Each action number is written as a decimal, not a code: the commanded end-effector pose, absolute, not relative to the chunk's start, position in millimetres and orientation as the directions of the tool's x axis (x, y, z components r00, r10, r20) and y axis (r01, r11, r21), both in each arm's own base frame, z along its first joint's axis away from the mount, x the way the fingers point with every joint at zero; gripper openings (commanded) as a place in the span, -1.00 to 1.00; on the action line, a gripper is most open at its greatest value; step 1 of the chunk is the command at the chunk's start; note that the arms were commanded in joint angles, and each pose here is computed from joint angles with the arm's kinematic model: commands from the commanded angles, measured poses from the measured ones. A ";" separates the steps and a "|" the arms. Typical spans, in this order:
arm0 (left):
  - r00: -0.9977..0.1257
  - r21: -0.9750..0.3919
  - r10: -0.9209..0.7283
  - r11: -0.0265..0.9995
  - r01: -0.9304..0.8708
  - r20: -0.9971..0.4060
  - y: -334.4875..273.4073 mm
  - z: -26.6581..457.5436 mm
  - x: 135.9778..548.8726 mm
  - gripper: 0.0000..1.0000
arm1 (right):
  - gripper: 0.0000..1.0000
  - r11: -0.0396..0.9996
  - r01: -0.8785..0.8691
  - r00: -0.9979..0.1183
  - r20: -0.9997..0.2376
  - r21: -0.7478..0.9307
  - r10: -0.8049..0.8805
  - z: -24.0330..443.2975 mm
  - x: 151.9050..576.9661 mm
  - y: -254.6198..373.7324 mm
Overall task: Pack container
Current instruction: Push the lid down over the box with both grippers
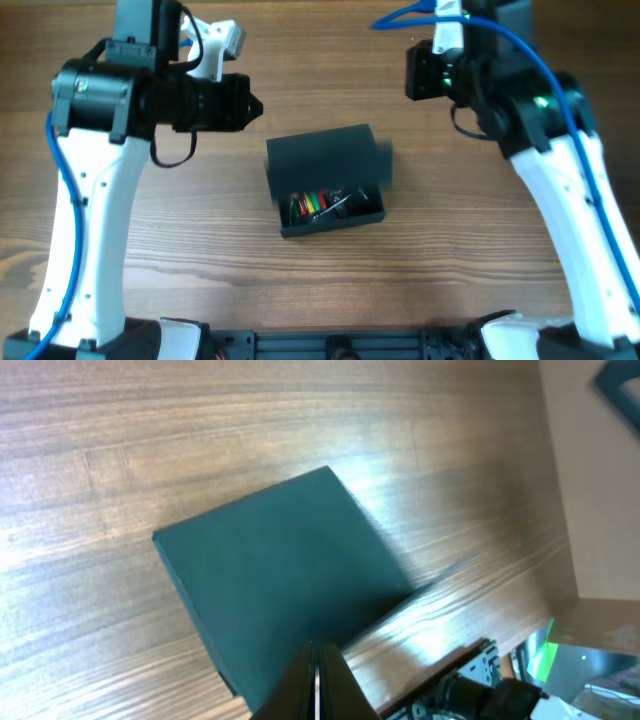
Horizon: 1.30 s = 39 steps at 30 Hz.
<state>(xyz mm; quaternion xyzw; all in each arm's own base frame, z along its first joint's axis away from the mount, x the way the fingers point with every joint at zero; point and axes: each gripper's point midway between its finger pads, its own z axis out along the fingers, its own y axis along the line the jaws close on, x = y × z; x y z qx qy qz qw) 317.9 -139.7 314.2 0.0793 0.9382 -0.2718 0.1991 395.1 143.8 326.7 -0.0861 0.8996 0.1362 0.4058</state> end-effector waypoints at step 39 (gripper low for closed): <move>-0.987 -0.184 0.050 0.980 0.078 -0.154 -130.5 73.9 294.7 -0.92 | -0.91 0.889 -0.312 -0.943 0.000 0.334 -0.331 129.7 296.4 166.2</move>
